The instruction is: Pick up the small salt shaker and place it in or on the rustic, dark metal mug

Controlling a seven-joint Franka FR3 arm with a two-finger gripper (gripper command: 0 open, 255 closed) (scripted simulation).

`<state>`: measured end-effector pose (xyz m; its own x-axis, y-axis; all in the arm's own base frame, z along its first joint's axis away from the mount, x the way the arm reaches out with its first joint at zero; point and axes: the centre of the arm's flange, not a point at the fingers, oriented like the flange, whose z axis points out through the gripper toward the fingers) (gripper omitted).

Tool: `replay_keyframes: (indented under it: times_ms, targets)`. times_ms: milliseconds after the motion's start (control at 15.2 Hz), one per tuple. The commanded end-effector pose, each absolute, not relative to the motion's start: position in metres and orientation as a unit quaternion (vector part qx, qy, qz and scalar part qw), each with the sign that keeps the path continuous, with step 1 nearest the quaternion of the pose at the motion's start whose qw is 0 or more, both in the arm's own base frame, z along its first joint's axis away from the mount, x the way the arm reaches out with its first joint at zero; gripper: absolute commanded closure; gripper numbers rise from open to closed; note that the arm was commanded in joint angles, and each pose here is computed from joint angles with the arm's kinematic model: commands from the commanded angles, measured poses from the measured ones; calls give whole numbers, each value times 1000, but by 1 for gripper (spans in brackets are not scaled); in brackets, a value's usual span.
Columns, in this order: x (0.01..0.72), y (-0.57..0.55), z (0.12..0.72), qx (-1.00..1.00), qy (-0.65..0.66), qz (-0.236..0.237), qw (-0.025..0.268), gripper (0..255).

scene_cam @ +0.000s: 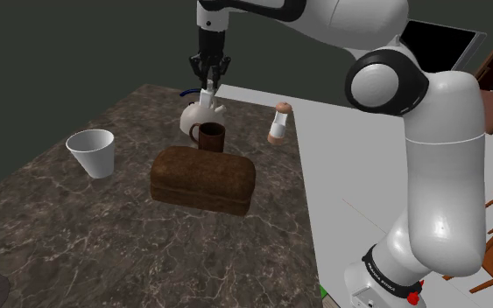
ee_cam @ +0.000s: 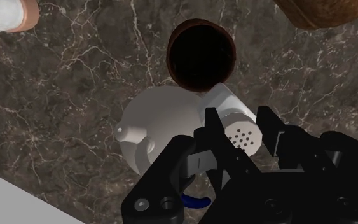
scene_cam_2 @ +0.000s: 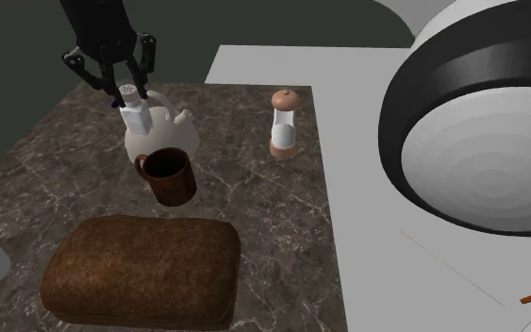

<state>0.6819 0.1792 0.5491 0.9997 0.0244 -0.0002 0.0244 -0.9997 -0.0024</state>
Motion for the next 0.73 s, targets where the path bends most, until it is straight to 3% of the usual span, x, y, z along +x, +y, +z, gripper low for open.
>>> replay_keyframes:
  times_ms: [0,660]
  targets:
    - [681,180,537,-1000,-12,0,1,255]
    - [681,180,484,-1000,-12,0,1,255]
